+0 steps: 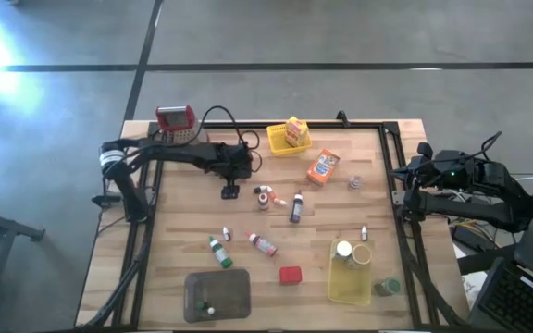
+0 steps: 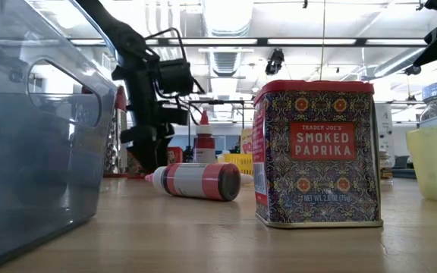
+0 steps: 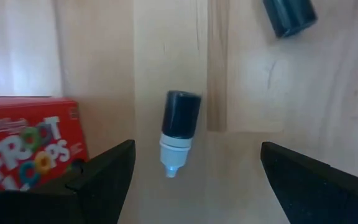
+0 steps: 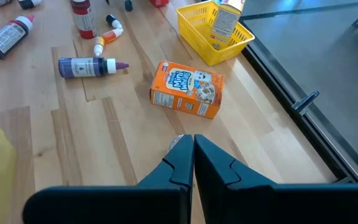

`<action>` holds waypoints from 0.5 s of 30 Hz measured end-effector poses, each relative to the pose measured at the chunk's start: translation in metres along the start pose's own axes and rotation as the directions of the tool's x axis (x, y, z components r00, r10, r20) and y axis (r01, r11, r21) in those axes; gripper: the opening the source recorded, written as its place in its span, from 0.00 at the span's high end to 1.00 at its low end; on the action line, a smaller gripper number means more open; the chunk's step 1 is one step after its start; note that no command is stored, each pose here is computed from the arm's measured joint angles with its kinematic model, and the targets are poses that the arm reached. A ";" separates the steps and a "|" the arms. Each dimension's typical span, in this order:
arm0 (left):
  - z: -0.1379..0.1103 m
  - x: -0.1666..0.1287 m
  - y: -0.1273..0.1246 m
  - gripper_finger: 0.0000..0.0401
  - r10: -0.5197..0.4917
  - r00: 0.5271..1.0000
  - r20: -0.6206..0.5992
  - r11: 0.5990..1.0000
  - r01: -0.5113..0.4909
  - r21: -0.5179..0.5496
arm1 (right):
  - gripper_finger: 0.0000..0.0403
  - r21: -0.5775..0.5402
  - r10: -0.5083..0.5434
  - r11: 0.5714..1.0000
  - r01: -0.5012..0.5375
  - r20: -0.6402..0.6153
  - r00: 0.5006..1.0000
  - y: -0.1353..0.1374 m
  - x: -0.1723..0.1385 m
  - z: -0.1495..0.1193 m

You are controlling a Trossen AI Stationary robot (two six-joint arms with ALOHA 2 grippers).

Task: Pick & Place Kitchen Items
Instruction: Put the small violet food coloring bottle into the black bin

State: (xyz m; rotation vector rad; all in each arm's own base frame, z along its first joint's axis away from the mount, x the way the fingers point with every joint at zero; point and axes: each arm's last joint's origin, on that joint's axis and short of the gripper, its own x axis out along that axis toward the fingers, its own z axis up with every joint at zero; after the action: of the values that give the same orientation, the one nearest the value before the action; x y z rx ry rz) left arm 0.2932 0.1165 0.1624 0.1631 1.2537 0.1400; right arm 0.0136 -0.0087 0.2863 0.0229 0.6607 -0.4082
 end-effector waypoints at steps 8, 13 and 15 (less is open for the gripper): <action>0.000 0.007 0.001 0.13 -0.007 1.000 -0.012 1.000 0.007 0.010 | 0.98 0.000 0.000 1.000 0.000 0.000 1.000 0.000 0.000 0.000; 0.002 0.007 0.002 0.13 -0.002 1.000 -0.002 1.000 0.002 0.007 | 0.98 0.000 0.000 1.000 0.000 0.000 1.000 0.000 0.000 0.000; 0.002 0.007 0.002 0.13 -0.001 1.000 0.002 1.000 0.001 0.008 | 0.98 0.000 0.000 1.000 0.000 0.000 1.000 0.000 0.000 0.000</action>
State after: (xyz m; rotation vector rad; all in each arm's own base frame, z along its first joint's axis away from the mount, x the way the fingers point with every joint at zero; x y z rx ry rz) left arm 0.2973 0.1200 0.1575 0.1692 1.2529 0.1344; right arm 0.0136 -0.0087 0.2863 0.0228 0.6604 -0.4085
